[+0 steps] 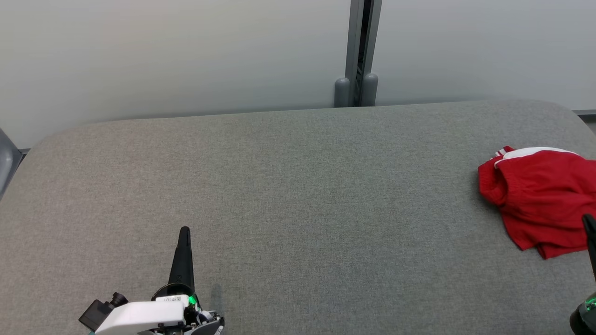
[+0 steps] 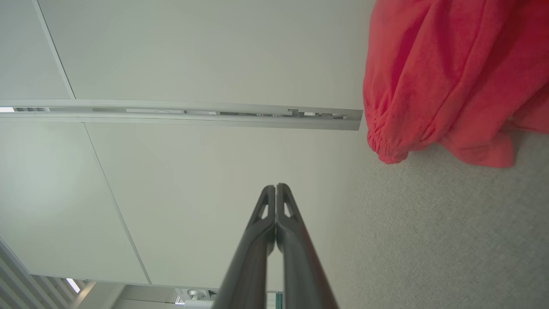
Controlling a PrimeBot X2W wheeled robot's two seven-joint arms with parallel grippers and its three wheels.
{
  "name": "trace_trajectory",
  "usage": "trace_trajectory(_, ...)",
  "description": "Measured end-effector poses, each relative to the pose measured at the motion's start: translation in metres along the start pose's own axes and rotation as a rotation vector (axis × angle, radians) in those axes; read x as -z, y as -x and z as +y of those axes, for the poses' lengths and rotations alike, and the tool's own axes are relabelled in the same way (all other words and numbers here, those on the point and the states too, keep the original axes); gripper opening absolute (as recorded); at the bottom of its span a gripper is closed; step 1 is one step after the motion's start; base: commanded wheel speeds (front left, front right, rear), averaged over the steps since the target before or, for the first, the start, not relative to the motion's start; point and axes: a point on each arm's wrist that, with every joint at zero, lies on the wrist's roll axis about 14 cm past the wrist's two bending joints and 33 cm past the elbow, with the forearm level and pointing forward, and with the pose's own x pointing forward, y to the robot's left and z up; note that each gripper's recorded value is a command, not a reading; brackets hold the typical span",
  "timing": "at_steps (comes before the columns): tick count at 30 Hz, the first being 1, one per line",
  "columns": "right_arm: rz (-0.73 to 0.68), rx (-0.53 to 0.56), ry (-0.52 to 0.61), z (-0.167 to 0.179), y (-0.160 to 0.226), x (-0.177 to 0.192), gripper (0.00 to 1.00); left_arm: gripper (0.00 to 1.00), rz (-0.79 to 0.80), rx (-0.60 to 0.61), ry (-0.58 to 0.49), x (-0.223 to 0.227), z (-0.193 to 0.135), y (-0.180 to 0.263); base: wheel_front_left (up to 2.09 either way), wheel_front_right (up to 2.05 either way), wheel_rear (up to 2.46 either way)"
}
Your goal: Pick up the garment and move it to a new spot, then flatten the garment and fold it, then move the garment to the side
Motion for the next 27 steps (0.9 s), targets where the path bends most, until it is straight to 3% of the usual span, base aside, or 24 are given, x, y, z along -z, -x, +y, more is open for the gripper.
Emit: trace_trajectory(27,-0.001,0.000,0.000,0.0001,0.0001,-0.0003,0.00,0.00,0.000,0.000,0.000,0.0000,0.0000,0.0000,0.00,0.00,0.00)
